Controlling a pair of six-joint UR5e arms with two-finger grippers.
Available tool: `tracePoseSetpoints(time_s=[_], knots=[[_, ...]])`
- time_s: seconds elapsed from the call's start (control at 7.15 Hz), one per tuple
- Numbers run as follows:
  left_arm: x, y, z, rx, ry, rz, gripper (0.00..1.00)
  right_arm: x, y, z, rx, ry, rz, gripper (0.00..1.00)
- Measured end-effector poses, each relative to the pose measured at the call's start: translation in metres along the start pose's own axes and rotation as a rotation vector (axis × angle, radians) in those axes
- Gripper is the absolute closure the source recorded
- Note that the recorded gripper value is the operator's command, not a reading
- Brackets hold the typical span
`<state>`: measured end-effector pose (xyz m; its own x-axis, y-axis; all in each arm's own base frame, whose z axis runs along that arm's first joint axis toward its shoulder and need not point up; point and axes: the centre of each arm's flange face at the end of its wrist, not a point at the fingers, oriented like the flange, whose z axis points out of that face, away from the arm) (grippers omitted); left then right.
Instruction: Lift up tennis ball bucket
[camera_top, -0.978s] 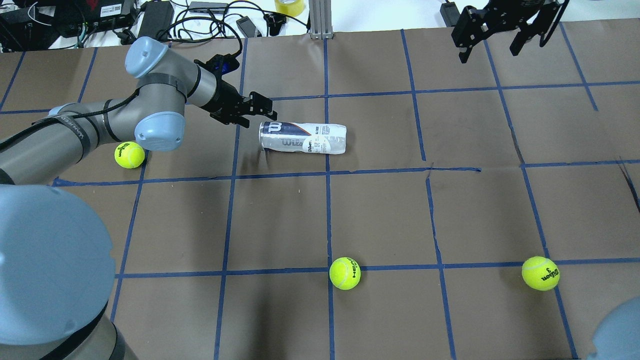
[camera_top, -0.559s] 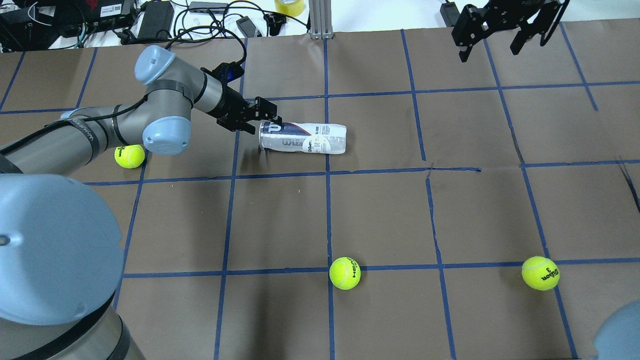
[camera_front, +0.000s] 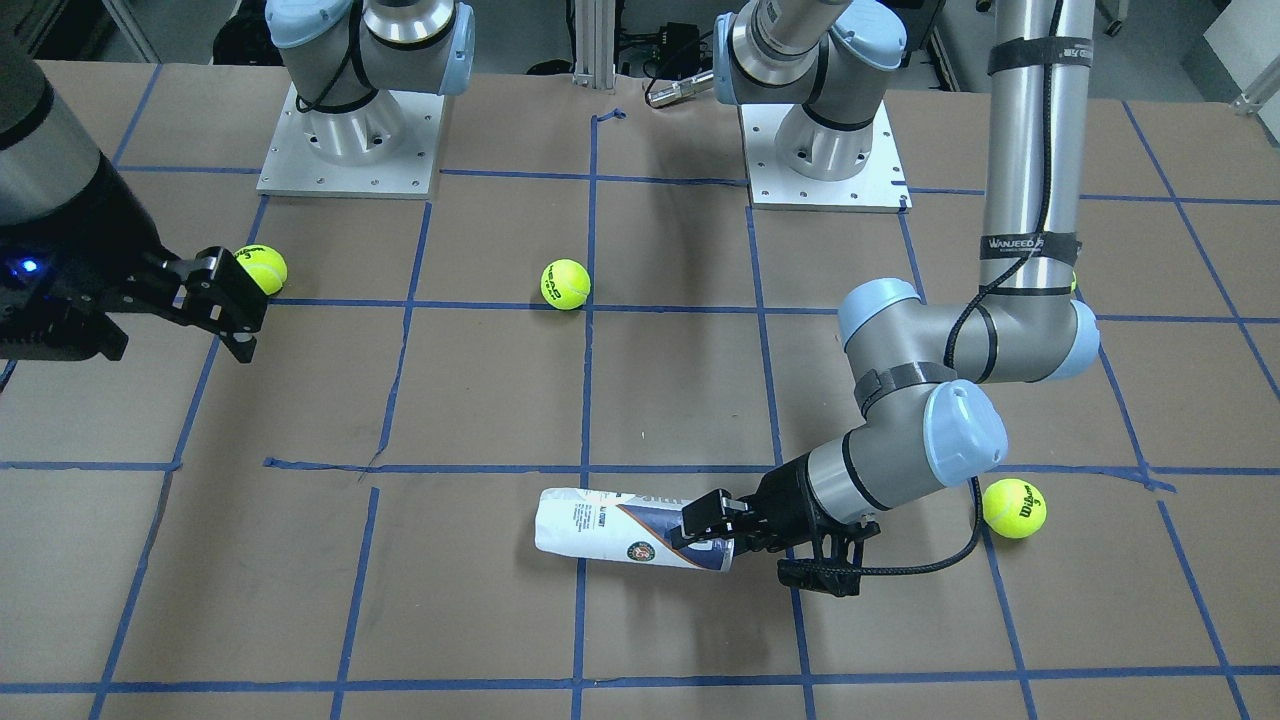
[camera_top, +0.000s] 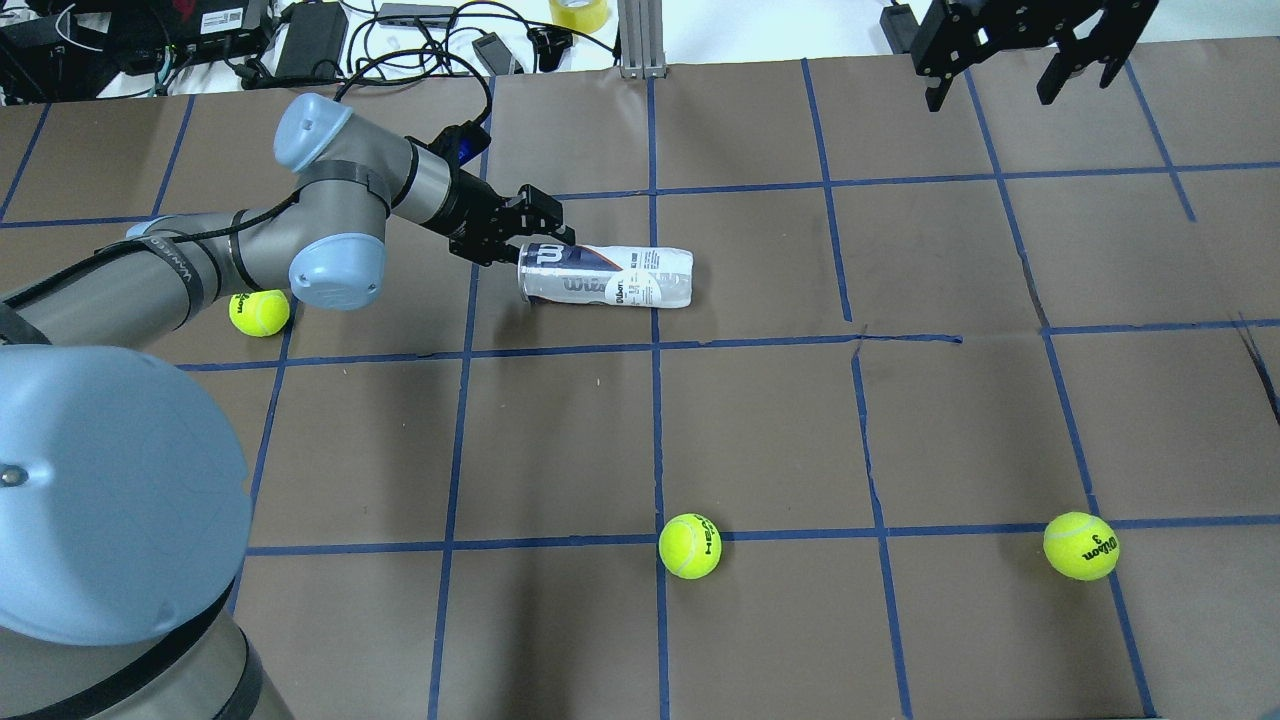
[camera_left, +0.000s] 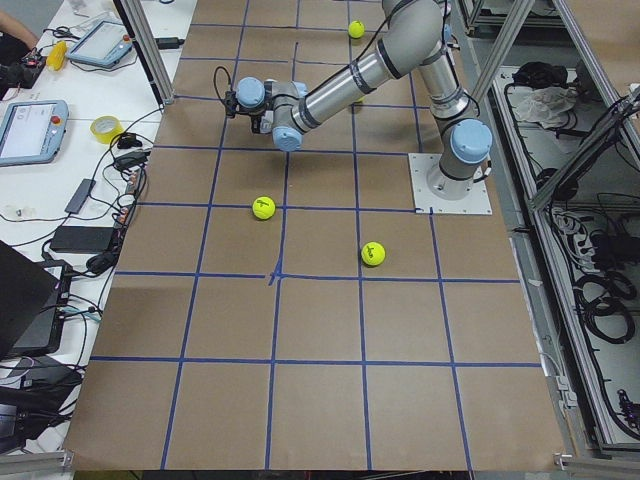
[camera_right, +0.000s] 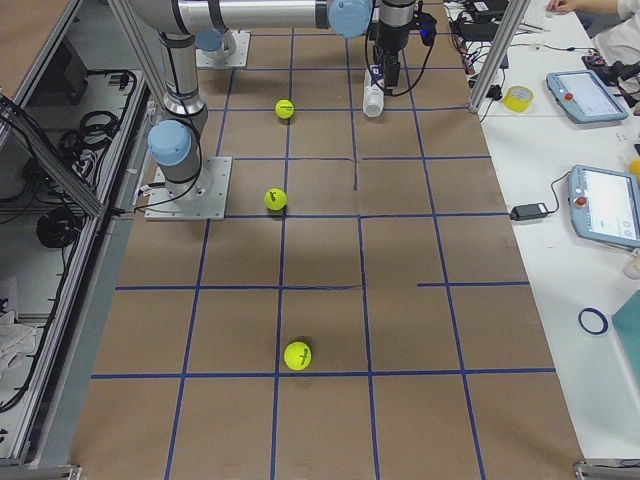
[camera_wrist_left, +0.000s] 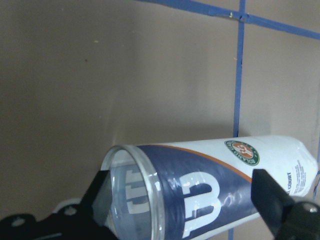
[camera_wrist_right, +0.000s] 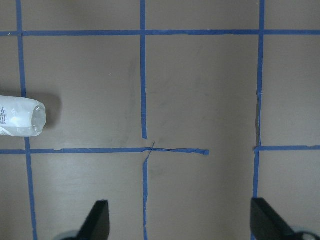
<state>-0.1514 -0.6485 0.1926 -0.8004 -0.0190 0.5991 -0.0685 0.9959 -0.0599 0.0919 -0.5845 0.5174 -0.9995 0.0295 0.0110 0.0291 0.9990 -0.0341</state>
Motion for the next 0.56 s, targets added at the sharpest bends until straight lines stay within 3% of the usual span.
tracePoseSetpoints(time_s=[0.28,0.56], knots=[[0.007,0.000,0.001,-0.007,0.059,-0.019,1.00,-0.030,0.022,-0.013,-0.018,-0.008,0.063,0.00],[0.017,-0.008,-0.012,0.014,0.064,-0.052,1.00,-0.050,0.030,-0.013,-0.025,-0.010,0.073,0.00]])
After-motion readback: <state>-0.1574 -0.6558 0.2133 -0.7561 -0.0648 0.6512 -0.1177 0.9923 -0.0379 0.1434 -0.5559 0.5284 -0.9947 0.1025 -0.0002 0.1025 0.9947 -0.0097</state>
